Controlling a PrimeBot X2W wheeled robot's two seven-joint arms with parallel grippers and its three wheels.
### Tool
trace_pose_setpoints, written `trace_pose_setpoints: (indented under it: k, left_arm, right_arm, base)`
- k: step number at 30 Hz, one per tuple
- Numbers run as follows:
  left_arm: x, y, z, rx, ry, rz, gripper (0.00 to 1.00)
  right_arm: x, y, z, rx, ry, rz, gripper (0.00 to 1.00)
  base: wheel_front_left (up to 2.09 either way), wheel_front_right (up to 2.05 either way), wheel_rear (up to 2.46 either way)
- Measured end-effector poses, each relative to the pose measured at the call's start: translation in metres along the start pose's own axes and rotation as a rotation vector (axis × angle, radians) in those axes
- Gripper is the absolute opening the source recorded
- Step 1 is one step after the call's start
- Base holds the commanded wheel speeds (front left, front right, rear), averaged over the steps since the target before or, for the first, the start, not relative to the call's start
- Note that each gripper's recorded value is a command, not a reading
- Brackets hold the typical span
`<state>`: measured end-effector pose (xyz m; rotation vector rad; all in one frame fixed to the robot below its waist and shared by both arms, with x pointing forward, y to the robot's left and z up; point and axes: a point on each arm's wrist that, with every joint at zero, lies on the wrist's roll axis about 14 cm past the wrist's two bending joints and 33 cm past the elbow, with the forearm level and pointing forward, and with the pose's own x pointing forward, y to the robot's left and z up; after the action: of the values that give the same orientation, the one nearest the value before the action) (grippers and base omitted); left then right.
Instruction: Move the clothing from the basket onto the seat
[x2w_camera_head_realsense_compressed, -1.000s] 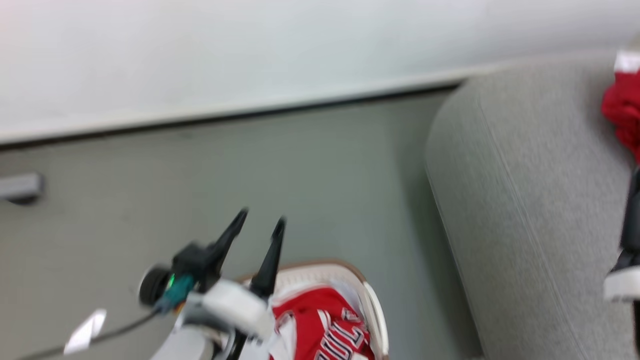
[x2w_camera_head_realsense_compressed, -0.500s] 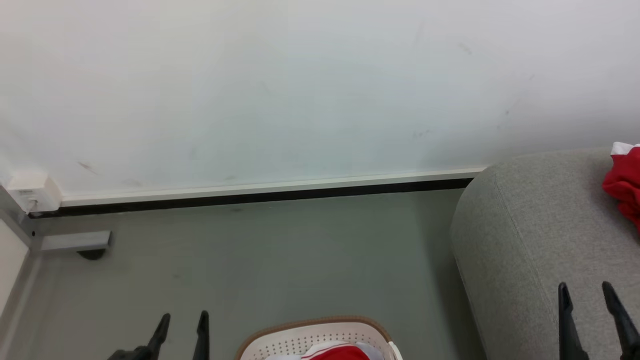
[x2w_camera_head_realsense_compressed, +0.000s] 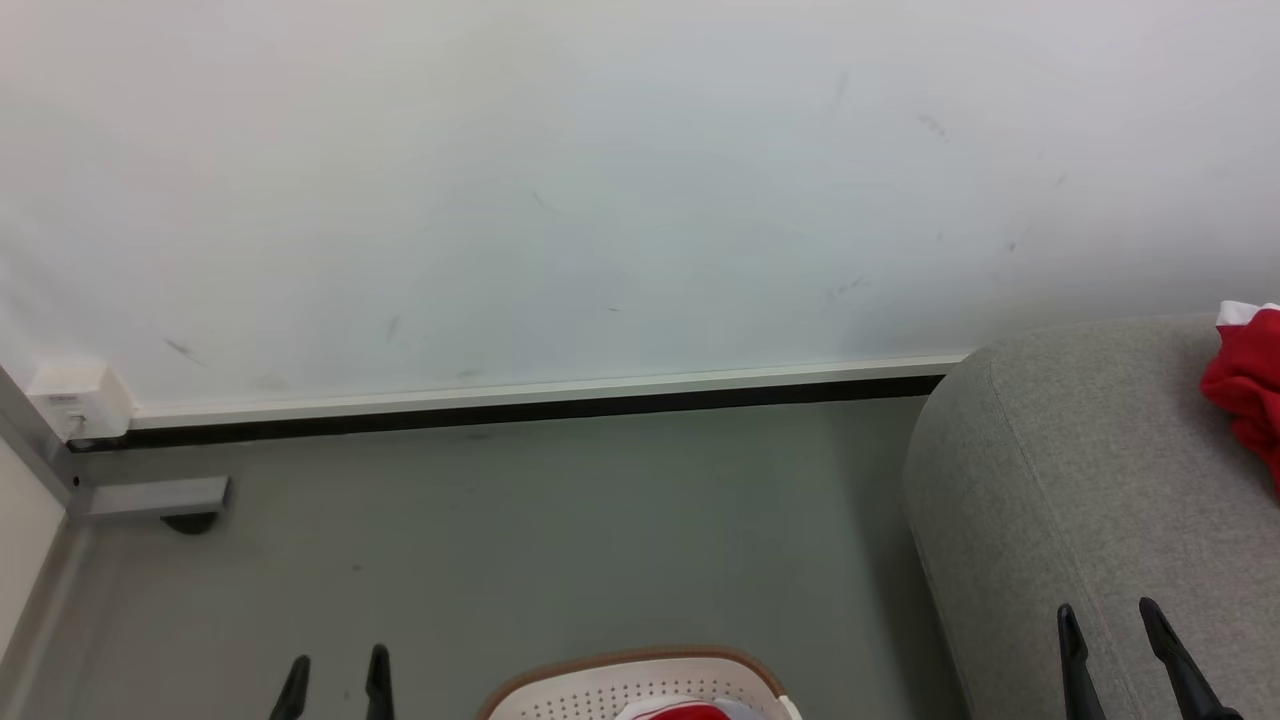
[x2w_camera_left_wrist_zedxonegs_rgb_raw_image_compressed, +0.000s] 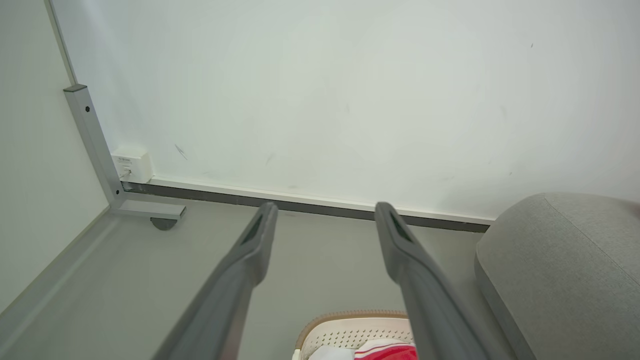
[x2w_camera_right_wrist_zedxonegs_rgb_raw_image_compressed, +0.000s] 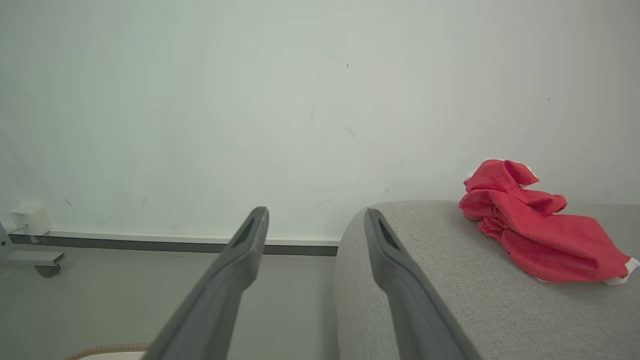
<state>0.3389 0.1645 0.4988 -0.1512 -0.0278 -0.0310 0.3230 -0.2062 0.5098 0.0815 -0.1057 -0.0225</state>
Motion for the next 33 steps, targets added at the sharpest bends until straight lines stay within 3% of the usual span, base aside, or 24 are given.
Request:
trace_pose_setpoints:
  k: [12, 19, 26, 33]
  left_arm:
    - [0.006, -0.013, -0.006, 0.006, 0.013, -0.048, 1.0]
    - [0.042, -0.056, -0.013, 0.035, 0.066, -0.219, 1.0]
    - [0.086, -0.102, -0.072, 0.126, 0.314, -0.439, 1.0]
    - [0.098, -0.143, -0.166, 0.192, 0.651, -0.619, 1.0]
  right_arm:
    - [0.001, -0.005, -0.001, -0.001, 0.003, -0.018, 1.0]
    - [0.02, -0.021, 0.004, -0.044, -0.008, -0.06, 1.0]
    - [0.057, -0.043, 0.002, -0.101, -0.01, -0.112, 1.0]
    - [0.089, -0.056, -0.021, -0.132, 0.031, -0.135, 1.0]
  base:
    - [0.0, 0.0, 0.0]
    - [0.0, 0.0, 0.0]
    - [0.0, 0.0, 0.0]
    - [0.0, 0.0, 0.0]
